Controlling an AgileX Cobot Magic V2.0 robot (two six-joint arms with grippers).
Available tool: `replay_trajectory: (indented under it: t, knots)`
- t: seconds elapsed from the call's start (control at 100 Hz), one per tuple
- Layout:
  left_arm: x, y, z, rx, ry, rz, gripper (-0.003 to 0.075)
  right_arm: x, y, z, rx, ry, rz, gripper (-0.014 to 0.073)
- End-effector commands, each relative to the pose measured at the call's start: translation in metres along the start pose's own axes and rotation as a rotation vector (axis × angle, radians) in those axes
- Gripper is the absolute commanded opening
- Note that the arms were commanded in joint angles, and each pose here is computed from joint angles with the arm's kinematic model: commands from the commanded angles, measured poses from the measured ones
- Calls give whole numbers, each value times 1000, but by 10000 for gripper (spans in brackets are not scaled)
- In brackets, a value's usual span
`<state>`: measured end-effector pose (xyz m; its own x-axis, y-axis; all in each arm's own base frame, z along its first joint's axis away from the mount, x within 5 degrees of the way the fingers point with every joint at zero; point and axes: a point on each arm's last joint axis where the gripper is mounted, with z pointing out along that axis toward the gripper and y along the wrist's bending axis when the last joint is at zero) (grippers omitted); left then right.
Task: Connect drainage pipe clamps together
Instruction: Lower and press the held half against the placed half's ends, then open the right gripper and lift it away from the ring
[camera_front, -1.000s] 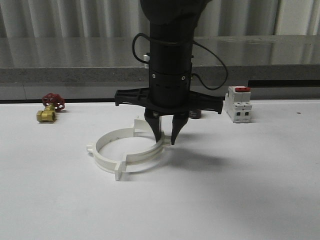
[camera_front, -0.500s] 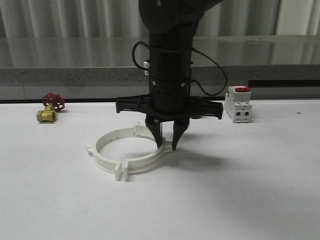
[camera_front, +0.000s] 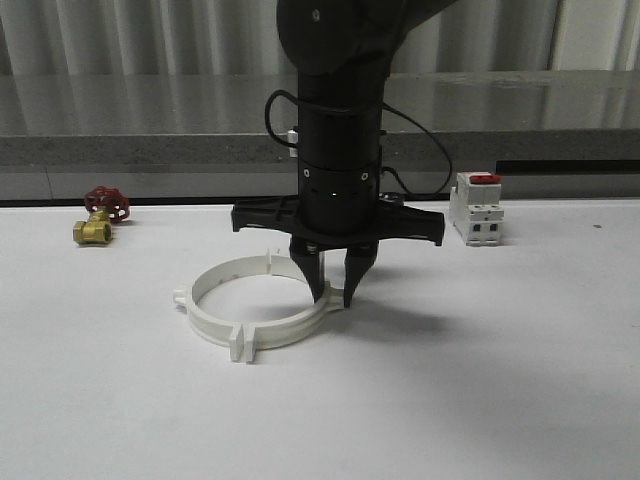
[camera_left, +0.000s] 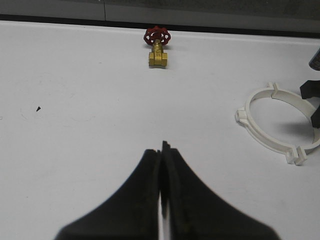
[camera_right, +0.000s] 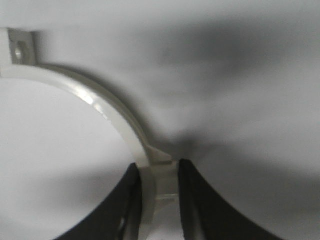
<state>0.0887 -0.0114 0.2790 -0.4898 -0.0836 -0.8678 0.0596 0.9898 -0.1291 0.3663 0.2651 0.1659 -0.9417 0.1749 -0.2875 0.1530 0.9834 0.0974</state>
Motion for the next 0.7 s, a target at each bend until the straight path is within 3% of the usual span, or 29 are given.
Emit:
replay_trajectory:
  t: [0.0, 0.5, 0.69]
  knots:
    - [-15, -2, -4, 13, -96, -9, -20, -12, 7, -31, -85, -72, 16, 211]
    - [-15, -2, -4, 13, -96, -9, -20, -12, 9, -31, -106, -76, 23, 412]
    - [-15, -2, -4, 13, -96, -9, -20, -11, 7, -32, -92, -67, 22, 419]
